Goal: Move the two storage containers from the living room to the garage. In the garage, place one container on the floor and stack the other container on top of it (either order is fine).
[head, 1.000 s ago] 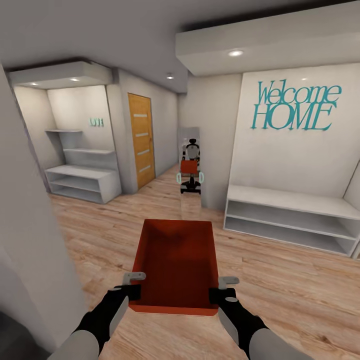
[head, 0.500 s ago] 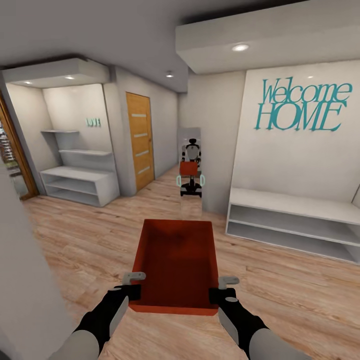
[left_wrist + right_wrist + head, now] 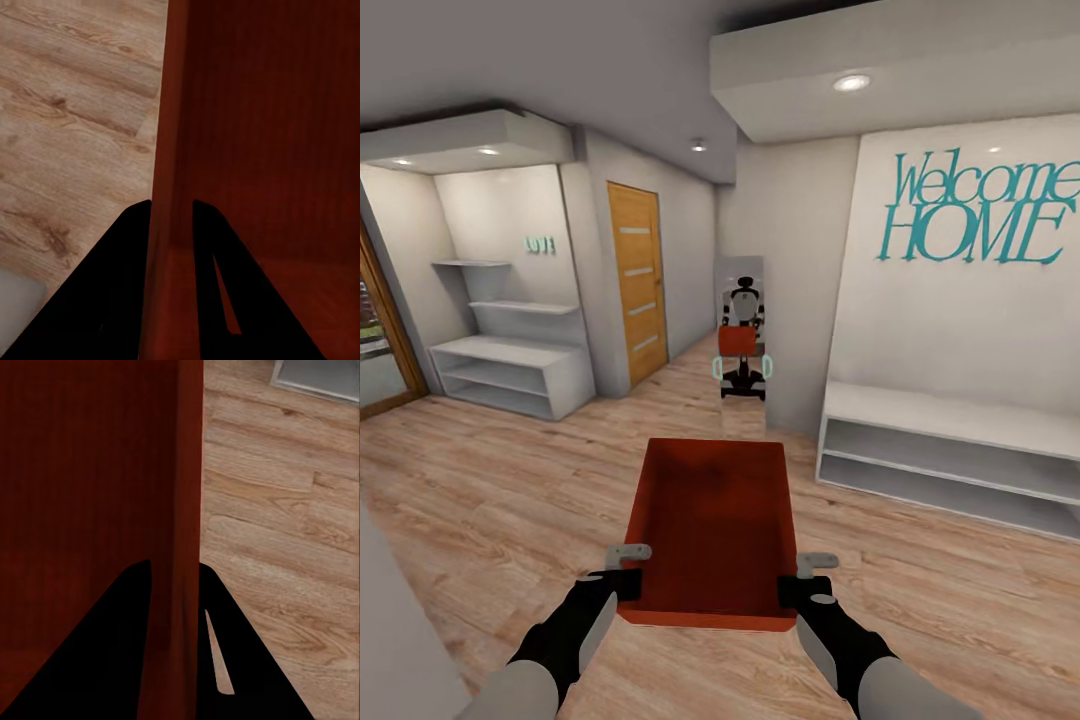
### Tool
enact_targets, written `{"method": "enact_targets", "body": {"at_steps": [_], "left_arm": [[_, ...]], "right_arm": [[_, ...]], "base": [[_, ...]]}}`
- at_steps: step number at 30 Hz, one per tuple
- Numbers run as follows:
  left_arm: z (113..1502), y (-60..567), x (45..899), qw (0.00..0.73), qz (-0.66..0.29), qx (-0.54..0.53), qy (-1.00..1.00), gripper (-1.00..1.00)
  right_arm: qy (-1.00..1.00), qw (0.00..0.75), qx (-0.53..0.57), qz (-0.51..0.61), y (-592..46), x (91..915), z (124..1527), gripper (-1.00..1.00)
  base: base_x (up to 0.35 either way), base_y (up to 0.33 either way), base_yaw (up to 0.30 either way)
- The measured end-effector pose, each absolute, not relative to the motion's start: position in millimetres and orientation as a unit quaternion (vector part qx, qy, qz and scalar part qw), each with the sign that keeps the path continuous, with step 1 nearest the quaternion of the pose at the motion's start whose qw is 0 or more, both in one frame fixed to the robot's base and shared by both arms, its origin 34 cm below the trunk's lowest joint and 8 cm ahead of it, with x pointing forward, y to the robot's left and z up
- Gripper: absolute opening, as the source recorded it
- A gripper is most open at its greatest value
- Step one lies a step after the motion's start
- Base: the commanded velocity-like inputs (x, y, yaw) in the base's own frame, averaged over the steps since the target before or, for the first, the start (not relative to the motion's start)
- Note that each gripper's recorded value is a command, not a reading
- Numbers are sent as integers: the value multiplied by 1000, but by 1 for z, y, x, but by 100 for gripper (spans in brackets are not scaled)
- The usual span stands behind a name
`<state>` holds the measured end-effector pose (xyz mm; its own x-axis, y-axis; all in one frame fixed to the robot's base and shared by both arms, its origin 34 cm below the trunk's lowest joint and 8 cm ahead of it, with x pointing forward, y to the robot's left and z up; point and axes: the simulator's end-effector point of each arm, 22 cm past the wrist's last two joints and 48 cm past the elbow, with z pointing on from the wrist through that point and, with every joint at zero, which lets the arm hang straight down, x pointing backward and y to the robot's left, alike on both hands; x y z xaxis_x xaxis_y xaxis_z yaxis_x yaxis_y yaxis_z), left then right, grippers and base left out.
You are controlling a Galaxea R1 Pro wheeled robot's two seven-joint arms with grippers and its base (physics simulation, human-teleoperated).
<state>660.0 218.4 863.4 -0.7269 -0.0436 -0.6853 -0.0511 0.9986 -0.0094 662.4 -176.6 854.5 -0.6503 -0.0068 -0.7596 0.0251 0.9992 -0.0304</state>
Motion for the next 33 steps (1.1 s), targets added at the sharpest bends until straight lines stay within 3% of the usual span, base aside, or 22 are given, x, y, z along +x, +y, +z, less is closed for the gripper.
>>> {"method": "enact_targets", "body": {"at_steps": [29,33], "left_arm": [[863,219,660,368,5,-26,929,-100],[864,215,660,368,7,-26,929,-100]], "right_arm": [[908,418,5,-19,-176,662,855,-100],[908,418,4,-18,-180,663,854,-100]], "base": [[323,0,0],[323,0,174]]}}
